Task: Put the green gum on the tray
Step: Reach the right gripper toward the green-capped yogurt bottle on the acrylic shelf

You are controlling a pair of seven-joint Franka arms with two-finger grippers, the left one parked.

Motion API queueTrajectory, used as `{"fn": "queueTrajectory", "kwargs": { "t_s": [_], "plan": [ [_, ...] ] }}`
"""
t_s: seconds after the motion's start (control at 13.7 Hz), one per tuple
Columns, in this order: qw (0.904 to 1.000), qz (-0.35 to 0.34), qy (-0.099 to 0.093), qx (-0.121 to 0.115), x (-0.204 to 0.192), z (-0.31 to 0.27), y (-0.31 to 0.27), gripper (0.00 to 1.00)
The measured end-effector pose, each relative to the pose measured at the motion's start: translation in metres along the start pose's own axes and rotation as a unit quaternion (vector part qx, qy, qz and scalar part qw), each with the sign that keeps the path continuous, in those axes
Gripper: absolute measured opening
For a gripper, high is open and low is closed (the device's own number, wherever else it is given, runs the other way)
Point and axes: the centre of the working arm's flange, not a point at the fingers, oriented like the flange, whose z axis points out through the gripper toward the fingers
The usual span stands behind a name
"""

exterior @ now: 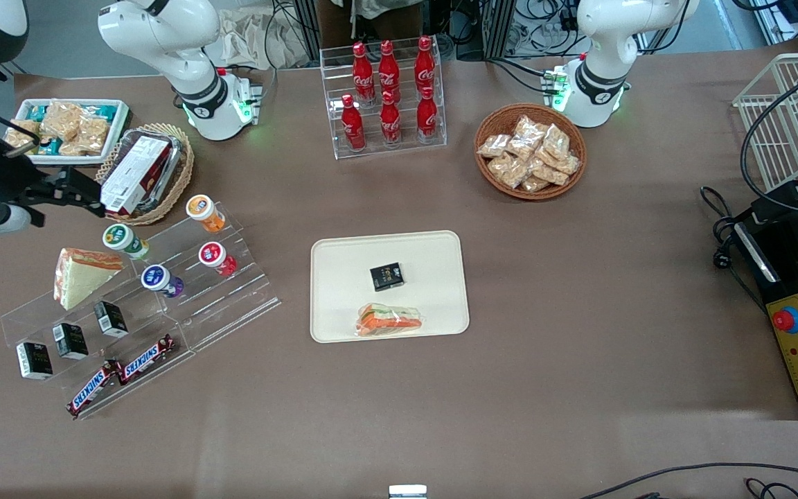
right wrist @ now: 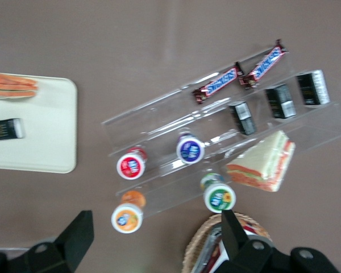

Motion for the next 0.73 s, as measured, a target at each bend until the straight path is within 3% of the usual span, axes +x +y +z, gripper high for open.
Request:
{"fn": "queueTrajectory", "kwargs": {
  "t_s": [0.22, 0.51, 0.73],
  "plan": [
    [0.9998, -0.006, -0.007, -0.015, -0.001, 0.004, 0.009, 1.00],
    [0.9992, 0.008, -0.037, -0.010, -0.008, 0.049, 0.035, 1.00],
    [0.9996, 0.000, -0.028, -0.005, -0.029, 0.092, 0.049, 1.00]
  ]
}}
